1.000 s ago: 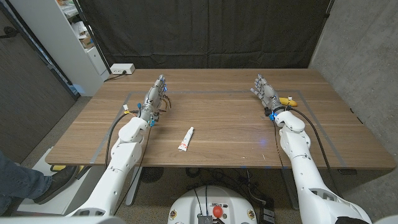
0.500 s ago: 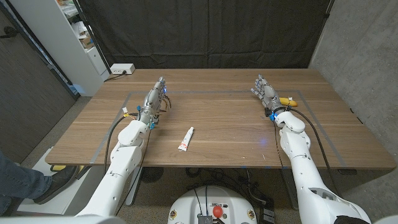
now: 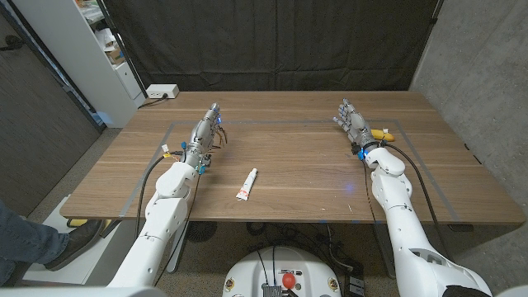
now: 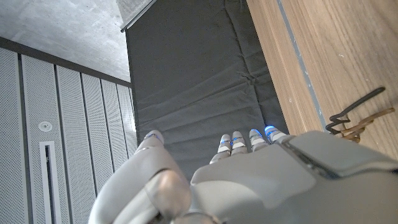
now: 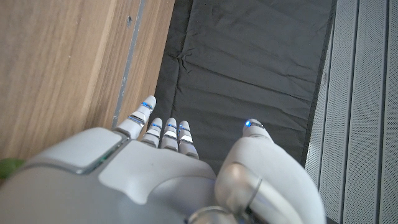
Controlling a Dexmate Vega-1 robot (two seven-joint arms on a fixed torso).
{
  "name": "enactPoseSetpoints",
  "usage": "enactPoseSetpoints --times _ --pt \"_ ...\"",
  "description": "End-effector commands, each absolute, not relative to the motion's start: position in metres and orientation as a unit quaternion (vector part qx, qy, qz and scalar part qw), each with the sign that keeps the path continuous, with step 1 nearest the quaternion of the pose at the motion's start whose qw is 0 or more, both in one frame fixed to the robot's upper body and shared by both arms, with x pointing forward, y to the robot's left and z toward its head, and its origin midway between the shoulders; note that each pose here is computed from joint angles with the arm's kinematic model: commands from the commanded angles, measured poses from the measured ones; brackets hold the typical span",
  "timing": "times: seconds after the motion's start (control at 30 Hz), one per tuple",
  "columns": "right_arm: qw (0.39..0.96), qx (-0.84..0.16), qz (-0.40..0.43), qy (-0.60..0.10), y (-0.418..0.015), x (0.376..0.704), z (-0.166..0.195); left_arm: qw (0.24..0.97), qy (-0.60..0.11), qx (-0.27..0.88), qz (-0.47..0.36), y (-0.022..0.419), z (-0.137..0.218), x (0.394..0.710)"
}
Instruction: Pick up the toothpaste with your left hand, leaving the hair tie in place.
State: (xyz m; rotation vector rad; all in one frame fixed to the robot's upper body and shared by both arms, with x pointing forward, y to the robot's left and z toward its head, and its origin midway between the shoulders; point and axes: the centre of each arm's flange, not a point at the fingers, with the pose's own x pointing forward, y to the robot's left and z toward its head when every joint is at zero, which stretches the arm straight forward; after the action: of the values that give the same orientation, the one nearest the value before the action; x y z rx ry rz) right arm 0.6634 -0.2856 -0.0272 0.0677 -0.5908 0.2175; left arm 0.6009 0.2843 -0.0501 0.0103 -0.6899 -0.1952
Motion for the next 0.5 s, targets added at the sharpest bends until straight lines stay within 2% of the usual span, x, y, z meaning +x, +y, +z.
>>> enactPoseSetpoints --times 0.03,0.5 --pt "0.95 0.034 0.108 -0.292 -0.287 0.665 -0.026 0.933 -0.346 0.038 -0.093 0.276 -0.047 0.586" --pt "0.95 0.038 0.11 -0.291 -0.288 0.665 -0.029 0.932 -0.349 0.037 -0.089 0.273 -0.061 0.576"
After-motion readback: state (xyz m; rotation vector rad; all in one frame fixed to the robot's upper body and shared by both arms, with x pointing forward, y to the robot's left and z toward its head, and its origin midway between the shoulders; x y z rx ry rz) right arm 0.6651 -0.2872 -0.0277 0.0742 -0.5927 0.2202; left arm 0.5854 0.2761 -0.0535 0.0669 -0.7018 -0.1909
